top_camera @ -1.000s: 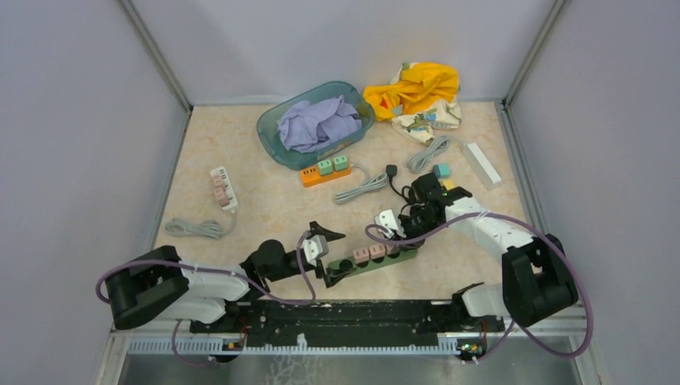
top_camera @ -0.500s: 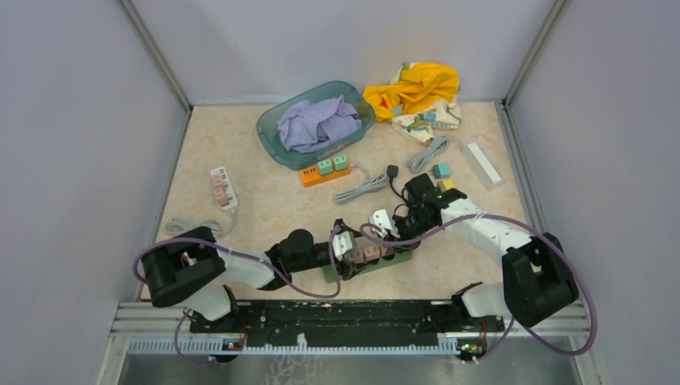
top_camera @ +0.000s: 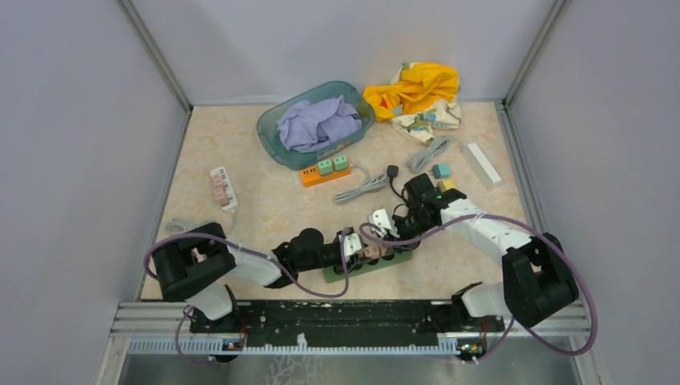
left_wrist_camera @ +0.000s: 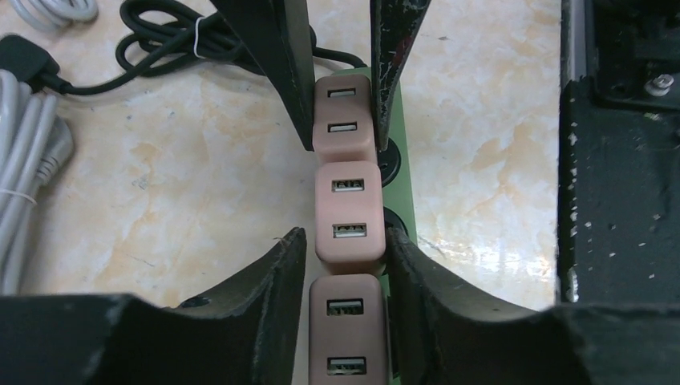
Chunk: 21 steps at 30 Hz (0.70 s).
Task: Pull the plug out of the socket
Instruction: Remove the plug from the socket.
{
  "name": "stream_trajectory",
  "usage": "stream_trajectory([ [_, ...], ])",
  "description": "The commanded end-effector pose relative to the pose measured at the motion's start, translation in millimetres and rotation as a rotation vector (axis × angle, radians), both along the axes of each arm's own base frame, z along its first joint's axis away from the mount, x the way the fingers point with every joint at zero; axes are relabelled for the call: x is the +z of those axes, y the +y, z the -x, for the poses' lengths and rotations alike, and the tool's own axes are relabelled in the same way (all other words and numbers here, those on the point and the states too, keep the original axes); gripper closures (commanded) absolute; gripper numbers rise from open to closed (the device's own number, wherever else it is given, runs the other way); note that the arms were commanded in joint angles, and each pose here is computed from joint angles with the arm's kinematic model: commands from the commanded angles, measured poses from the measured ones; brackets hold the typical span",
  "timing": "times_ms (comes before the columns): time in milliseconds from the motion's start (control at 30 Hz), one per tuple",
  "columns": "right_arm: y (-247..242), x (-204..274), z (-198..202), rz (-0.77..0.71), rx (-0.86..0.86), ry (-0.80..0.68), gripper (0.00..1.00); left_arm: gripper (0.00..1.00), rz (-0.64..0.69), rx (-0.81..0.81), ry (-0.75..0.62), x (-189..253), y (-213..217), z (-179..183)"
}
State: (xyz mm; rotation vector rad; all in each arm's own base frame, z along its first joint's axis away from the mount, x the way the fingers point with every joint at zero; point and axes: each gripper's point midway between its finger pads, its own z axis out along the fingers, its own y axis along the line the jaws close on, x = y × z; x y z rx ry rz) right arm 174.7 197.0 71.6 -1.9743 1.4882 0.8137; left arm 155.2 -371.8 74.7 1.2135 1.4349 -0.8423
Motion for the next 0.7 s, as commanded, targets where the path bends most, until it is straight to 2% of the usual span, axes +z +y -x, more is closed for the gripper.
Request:
stream_trajectory([
  [0,17.5,19.4,-8.1,-0.085,0.026,-0.037,1.00,0.61,-0.008,-0.017,-0.003,0.1,-7.0,0.7],
  [100,17.6,19.7,-8.1,-0.086,0.026,-0.039,1.00,0.77,-0.015,-0.024,0.003,-1.3,-7.3,2.0],
  [200,18.3,20.2,-8.0,-0.089,0.026,-0.038,1.00,0.97,-0.029,-0.028,0.006,-3.3,-6.8,2.8],
  [533,32.4,25.9,19.0,-0.169,0.140,-0.001,1.00,0.99,-0.073,0.007,0.023,-10.6,-0.9,-1.5],
  [667,40.6,30.6,11.9,-0.181,0.096,0.017,1.00,0.99,-0.083,0.001,0.032,-14.6,0.3,0.0],
])
